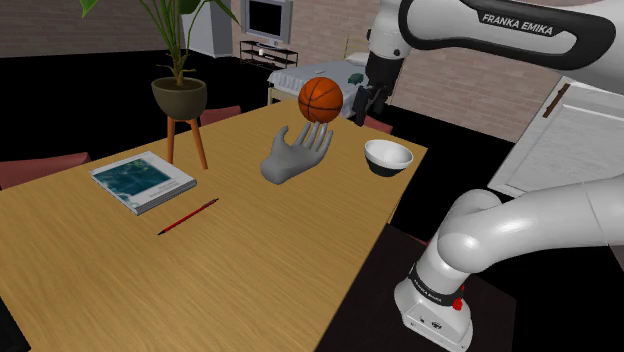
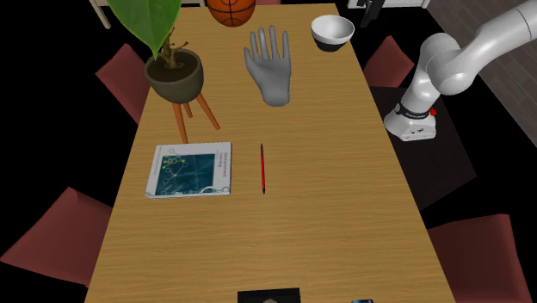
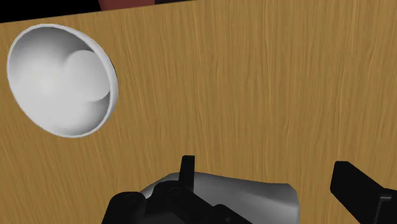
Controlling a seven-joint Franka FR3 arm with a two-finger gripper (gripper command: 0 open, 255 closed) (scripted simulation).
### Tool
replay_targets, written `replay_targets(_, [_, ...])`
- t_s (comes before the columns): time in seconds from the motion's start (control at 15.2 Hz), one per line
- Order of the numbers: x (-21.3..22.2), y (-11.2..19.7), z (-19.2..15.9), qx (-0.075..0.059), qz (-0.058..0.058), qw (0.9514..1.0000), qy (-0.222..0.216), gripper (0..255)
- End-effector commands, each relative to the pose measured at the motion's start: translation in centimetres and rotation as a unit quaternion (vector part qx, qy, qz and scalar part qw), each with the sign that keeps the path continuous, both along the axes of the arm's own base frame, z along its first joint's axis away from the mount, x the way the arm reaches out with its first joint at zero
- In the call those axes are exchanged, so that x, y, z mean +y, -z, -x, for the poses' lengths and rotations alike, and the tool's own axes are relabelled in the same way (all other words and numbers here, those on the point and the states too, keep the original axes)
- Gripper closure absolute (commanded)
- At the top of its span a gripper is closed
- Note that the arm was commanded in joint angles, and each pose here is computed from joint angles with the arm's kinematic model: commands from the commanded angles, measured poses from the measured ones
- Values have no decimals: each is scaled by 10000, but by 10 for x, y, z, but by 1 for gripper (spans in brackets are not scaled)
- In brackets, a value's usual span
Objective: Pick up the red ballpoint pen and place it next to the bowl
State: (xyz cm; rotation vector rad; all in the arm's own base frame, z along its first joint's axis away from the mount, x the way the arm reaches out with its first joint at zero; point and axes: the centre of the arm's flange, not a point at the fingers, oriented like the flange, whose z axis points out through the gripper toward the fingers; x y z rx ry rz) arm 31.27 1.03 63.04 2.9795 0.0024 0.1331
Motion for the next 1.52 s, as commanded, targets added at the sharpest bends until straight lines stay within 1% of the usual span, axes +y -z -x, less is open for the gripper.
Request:
replay_targets(0.0, [0, 0, 0, 0, 0, 10000, 0, 0])
replay_targets(0.13, [22, 14, -3, -12, -36, 9993, 369, 0])
replay_targets(0.33, [54, 36, -11, -30, -89, 9957, 922, 0])
replay_targets(0.53, [85, 57, -23, -47, -143, 9890, 1472, 0])
replay_targets(0.73, [116, 78, -38, -65, -195, 9792, 2017, 0])
replay_targets(0.86, [135, 91, -50, -76, -230, 9710, 2377, 0])
replay_targets(1.06, [162, 111, -70, -93, -282, 9562, 2911, 0])
replay_targets(1.25, [187, 131, -94, -110, -333, 9385, 3436, 0])
replay_targets(1.45, [209, 150, -120, -127, -383, 9178, 3951, 0])
